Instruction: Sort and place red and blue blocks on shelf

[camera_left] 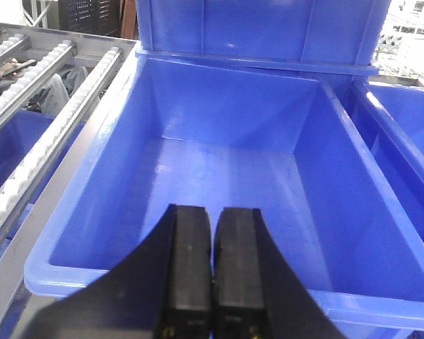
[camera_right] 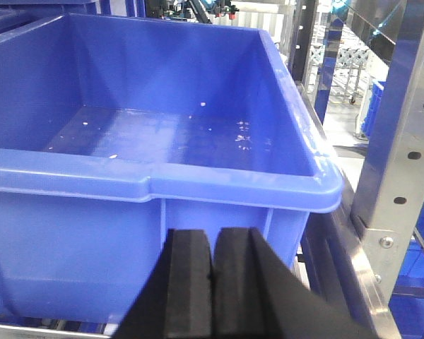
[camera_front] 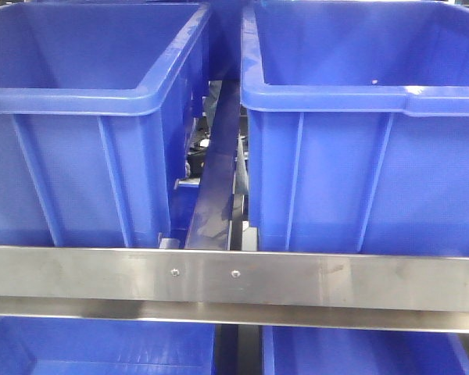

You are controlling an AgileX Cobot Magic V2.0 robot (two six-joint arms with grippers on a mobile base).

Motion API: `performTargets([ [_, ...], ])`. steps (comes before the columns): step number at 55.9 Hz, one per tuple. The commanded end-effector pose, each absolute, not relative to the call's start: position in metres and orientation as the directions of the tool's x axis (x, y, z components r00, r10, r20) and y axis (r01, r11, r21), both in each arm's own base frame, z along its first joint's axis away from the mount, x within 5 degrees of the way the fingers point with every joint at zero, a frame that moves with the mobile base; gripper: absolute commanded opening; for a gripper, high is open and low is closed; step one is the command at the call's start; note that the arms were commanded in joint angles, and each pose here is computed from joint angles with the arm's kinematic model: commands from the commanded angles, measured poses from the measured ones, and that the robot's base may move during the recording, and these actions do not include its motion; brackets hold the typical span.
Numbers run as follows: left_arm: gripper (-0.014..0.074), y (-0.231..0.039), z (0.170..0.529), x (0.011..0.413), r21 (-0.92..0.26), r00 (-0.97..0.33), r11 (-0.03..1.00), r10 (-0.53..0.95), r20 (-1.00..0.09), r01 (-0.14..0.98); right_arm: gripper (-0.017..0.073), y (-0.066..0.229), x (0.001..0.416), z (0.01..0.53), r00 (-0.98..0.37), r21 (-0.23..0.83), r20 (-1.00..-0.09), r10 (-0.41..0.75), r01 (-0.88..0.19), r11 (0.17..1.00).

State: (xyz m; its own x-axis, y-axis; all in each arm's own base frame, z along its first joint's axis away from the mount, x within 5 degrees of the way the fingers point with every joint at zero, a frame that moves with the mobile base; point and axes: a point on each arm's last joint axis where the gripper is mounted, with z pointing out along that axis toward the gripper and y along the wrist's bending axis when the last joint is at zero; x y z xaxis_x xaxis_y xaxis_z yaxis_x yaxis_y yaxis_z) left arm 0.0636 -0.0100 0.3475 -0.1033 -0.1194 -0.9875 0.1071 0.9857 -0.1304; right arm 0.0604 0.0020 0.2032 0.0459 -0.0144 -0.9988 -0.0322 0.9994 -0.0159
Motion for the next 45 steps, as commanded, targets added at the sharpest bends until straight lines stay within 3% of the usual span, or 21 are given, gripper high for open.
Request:
performTargets([
  [1,0.0079,-0.009,0.363,0.063,-0.149,-0.007,0.983,-0.149,-0.989,0.11,0.0053,0.002,0.061,0.211,0.129,-0.024,-0.991,-0.02,-0.029,0.999],
  [26,0.0079,-0.009,0.361,0.064,-0.149,-0.009,0.983,-0.149,-0.989,0.108,0.0053,0.002,0.061,0.211,0.129,-0.024,-0.991,-0.02,-0.029,0.999],
  [32,0.008,-0.004,0.358,0.064,-0.04,0.091,0.998,-0.045,-0.995,0.056,0.0053,0.002,0.061,0.211,0.128,-0.024,-0.992,-0.02,-0.029,0.999],
  [40,0.0079,-0.001,0.326,0.059,-0.053,0.194,0.998,-0.058,-0.979,0.031,0.0053,0.002,0.061,0.211,0.128,-0.024,-0.992,-0.02,-0.029,0.999],
  [45,0.0079,-0.001,0.298,0.056,-0.052,0.186,0.998,-0.056,-0.981,0.027,0.0053,0.002,0.061,0.211,0.128,-0.024,-0.992,-0.02,-0.029,0.999],
])
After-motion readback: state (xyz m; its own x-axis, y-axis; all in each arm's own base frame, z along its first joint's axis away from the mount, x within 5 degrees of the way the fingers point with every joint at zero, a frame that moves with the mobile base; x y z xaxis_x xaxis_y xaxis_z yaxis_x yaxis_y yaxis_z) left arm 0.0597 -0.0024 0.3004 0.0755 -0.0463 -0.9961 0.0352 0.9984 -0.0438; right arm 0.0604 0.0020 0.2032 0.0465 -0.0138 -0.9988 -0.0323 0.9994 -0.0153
